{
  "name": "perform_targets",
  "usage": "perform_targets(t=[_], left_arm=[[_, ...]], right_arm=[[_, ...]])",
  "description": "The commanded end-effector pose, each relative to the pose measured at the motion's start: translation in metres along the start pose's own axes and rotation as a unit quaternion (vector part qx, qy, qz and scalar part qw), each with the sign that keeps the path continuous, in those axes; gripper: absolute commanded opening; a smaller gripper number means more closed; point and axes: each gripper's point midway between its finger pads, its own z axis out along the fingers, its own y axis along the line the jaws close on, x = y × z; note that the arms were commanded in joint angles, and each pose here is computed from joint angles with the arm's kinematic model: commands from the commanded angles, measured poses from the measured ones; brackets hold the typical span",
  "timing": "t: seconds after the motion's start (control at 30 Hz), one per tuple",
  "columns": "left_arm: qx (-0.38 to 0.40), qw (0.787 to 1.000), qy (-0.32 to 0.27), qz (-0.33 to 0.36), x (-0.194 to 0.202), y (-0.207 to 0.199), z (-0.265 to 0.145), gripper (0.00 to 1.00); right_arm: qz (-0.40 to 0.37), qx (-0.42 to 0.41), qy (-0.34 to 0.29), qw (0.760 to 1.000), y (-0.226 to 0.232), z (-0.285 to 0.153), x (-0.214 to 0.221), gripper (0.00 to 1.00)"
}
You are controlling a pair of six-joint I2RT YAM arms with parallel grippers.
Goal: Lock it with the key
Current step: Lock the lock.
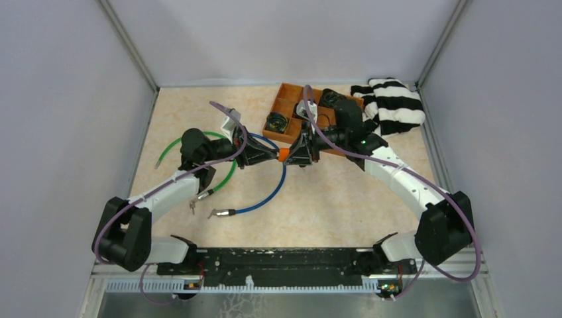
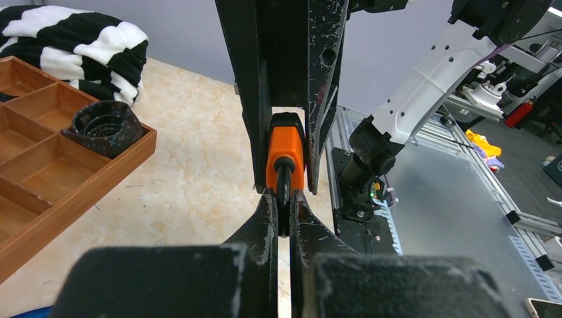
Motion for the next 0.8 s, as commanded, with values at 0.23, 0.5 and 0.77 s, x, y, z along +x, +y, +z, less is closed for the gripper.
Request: perform_targets(t=[0.23, 0.5, 0.77], left_arm=[[0.058, 0.998, 0.034, -0.001, 0.0260, -0.0251, 0.0175, 0.00], [0.066, 0.997, 0.039, -0.002, 0.0309, -0.0278, 0.0218, 0.00], [0.070, 0.997, 0.037, 0.002, 0.0271, -0.0302, 0.0232, 0.00]], right_arm=[[-0.125, -0.030, -0.062, 0.990, 0.0273, 0.0136, -0.0755, 0.00], [-0.123, -0.031, -0.061, 0.990, 0.0275, 0.0157, -0.0783, 0.00], [-0.122, -0.034, -0.055, 0.990, 0.0272, 0.0210, -0.0740, 0.00]])
